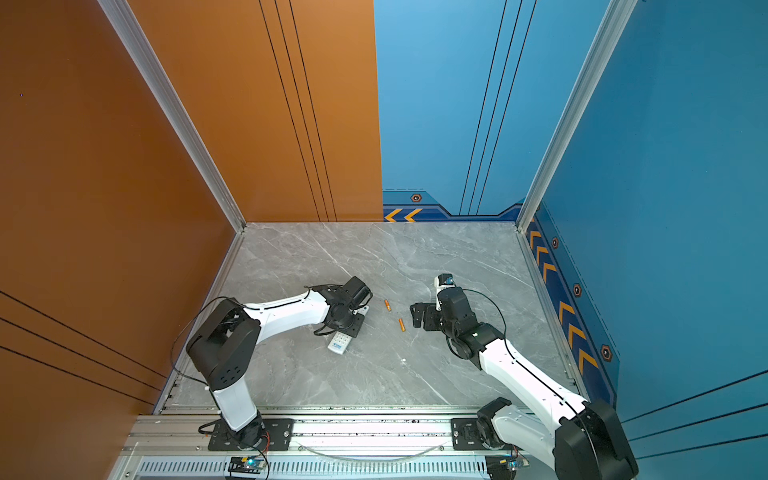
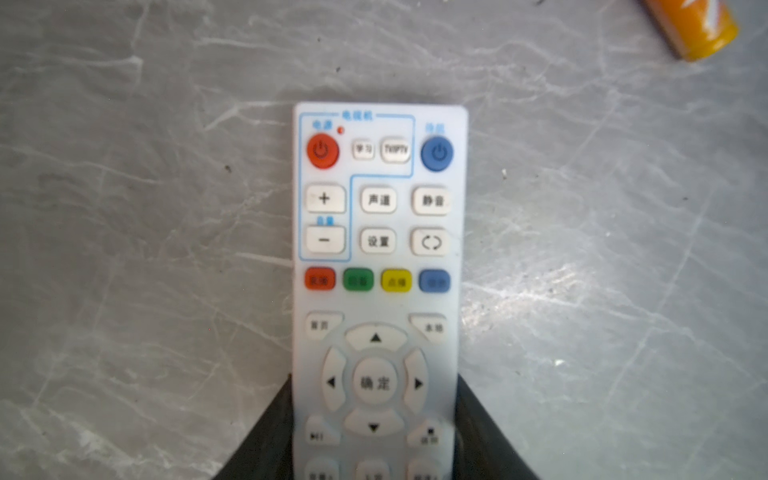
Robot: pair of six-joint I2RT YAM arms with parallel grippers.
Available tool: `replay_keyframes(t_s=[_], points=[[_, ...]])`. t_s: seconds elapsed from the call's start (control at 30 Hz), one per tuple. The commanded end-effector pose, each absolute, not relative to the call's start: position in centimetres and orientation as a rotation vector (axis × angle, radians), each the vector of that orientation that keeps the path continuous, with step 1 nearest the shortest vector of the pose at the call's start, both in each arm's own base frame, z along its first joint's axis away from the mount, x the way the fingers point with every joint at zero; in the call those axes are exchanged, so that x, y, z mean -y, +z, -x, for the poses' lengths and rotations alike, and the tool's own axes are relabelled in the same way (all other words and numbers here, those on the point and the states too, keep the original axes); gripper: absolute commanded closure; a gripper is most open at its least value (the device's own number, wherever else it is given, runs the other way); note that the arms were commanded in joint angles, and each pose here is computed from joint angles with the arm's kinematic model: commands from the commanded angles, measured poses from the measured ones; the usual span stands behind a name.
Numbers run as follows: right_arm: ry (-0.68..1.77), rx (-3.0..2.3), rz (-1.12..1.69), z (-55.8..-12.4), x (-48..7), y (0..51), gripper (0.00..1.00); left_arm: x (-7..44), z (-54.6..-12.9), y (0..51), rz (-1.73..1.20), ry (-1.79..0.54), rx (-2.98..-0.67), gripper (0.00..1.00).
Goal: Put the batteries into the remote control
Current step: 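Close the left gripper on the remote's lower end and drag it nearer, then lift the remote upright with the left gripper while the right gripper approaches it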
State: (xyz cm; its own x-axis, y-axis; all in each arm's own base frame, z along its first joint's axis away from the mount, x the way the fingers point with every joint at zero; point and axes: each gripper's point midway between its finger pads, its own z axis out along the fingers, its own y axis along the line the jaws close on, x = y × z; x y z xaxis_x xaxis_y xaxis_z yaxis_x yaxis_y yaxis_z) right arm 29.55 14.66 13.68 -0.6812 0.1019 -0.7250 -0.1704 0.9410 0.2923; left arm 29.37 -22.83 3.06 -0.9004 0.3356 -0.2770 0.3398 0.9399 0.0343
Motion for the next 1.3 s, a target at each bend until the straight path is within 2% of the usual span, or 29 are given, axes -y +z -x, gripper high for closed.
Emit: replay_keyframes(t_s=[0.0,0.1,0.4,0.57,0.93,1.27], points=[[0.402,-2.266,0.024,-29.5,-14.1,13.7,0.0,22.4,-28.7,2.8,-0.483,0.02,-2.818,0.55],[0.392,-2.269,0.024,-29.6,-13.9,13.5,0.0,22.3,-28.7,2.5,-0.486,0.028,-2.823,0.52],[0.387,-2.261,0.022,-29.7,-13.7,13.6,0.0,22.3,-29.7,3.0,-0.475,0.014,-2.815,0.31],[0.383,-2.256,0.022,-29.8,-13.5,13.8,0.0,22.2,-30.7,3.2,-0.476,-0.002,-2.816,0.26],[0.373,-2.261,0.008,-29.7,-12.9,13.3,0.0,24.1,-33.5,3.6,-0.487,-0.064,-2.814,0.24],[0.37,-2.259,-0.004,-29.8,-12.3,13.4,0.0,24.2,-34.9,2.7,-0.488,-0.024,-2.826,0.27]])
